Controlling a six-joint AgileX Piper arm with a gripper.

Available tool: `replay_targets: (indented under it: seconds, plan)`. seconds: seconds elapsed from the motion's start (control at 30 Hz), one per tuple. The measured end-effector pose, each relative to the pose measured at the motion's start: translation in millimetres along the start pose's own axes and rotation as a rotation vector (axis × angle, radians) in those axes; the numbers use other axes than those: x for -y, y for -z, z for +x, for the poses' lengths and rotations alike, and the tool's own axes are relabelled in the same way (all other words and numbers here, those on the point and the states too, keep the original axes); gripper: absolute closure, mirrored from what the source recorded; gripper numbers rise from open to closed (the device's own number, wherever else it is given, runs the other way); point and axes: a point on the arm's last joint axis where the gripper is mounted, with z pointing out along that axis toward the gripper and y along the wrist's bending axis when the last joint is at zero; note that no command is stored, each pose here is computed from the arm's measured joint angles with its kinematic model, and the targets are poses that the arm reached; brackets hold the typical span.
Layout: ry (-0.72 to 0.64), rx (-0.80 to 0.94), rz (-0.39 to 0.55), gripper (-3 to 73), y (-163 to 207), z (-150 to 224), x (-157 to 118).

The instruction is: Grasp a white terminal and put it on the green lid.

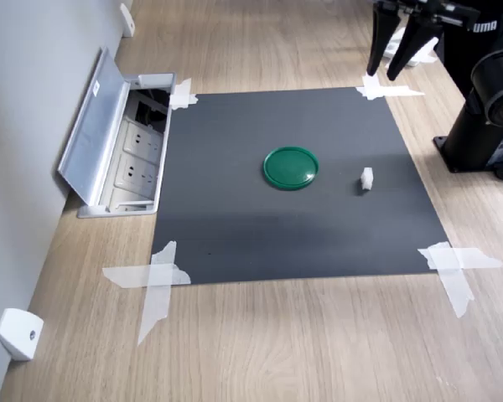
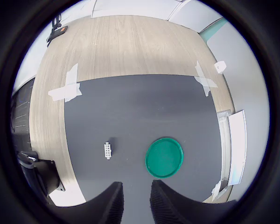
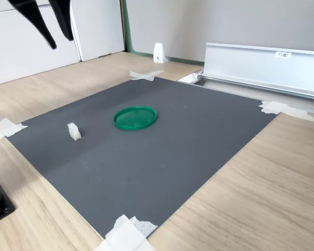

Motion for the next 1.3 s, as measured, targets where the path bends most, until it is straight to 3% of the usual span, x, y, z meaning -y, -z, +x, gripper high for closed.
replay_targets:
  seconds: [0.17,0.4,0.53,0.83,1.0,1.2,1.3]
  plan:
    - [0.070,-0.056,-0.050,37.3,-10.2,-4.5,3.8]
    - [0.100,-0.099,-0.103,14.4,-23.1,-23.0,2.8]
    - [0.118,-0.095,-0.107,6.5,-24.2,-35.2,-0.7]
    - [0.114,-0.056,-0.102,4.4,-20.7,-59.9,-7.7]
    - [0.169,-0.044,-0.144,4.4,-27.7,-66.6,-18.9]
    - [0.225,-0.104,-0.222,4.4,-48.8,-59.3,-38.4]
    - [0.249,-0.139,-0.205,4.4,-62.6,-51.7,-43.3]
